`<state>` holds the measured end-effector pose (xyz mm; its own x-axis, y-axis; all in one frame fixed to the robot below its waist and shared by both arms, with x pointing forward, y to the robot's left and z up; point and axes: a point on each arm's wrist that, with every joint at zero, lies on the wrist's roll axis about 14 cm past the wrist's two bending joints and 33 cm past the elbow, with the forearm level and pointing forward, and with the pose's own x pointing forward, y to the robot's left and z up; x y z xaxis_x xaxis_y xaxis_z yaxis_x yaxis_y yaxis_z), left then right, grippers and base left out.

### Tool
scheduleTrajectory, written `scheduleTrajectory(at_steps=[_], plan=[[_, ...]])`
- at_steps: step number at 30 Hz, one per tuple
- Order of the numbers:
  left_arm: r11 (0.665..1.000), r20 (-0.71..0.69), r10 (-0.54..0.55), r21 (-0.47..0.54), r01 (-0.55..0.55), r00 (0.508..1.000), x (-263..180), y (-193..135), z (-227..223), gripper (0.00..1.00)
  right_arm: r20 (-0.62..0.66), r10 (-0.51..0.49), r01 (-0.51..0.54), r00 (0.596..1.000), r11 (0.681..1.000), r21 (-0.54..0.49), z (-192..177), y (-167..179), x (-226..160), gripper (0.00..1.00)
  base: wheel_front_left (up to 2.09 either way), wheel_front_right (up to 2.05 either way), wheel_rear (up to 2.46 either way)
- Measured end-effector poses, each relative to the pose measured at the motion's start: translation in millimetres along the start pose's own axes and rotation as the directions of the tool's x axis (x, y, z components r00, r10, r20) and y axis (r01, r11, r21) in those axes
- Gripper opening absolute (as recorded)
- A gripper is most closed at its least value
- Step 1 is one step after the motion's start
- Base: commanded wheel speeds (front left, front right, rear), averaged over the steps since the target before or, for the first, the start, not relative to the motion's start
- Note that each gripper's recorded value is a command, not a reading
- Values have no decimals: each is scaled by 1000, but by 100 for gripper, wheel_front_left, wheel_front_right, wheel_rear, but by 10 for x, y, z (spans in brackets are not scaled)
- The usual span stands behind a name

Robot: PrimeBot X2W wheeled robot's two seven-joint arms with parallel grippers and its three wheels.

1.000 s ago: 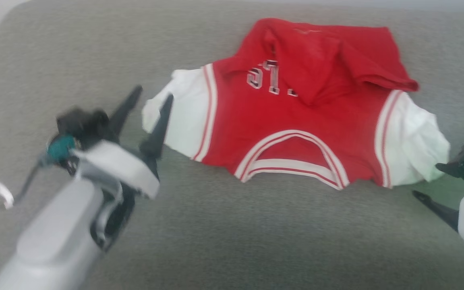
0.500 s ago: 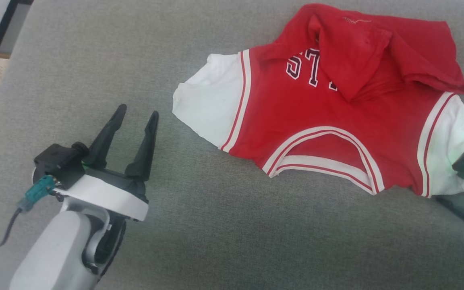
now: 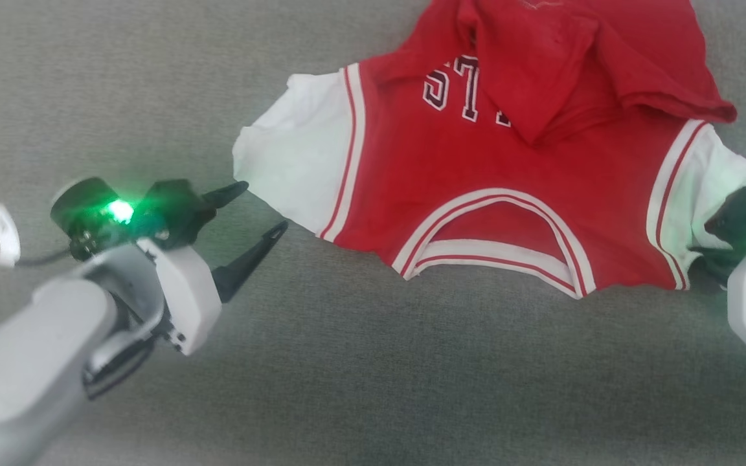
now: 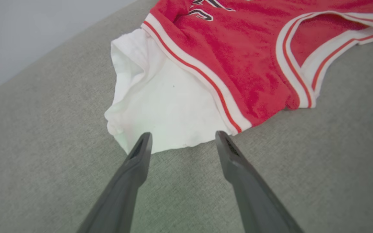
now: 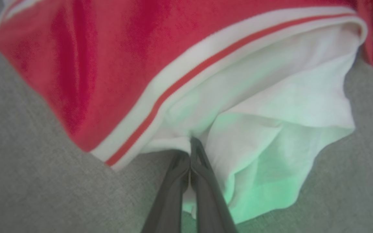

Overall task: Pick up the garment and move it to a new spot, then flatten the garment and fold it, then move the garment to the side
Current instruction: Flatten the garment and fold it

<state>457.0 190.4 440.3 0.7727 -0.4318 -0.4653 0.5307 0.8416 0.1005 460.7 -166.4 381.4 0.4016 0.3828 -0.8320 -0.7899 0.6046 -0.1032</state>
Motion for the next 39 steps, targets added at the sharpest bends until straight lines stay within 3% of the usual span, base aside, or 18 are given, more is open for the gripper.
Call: scheduleTrajectory(at_steps=[4,9,25,28,35,39], plan=[[988,-171,-133,59,145,976,72,-155,-111,100,8,-3,3,1000,1000,3,17,-48,46,0,0,0,0],[963,-271,-215,100,249,938,228,-249,-167,100,13,2,-2,1000,1000,6,25,-84,104,0,0,0,0],[944,-440,-243,99,316,864,493,-358,-409,99,24,10,-11,1000,1000,17,10,-137,184,0,0,0,0],[941,-458,-250,91,325,853,504,-398,-431,0,27,8,-8,1000,1000,18,10,-145,191,0,0,0,0],[957,-352,-269,7,290,897,575,-381,-301,0,128,-54,48,990,998,49,167,-293,61,0,0,0,0],[955,-150,-286,-126,269,946,591,-400,59,0,231,-111,94,967,992,82,319,-394,-157,0,0,0,0]])
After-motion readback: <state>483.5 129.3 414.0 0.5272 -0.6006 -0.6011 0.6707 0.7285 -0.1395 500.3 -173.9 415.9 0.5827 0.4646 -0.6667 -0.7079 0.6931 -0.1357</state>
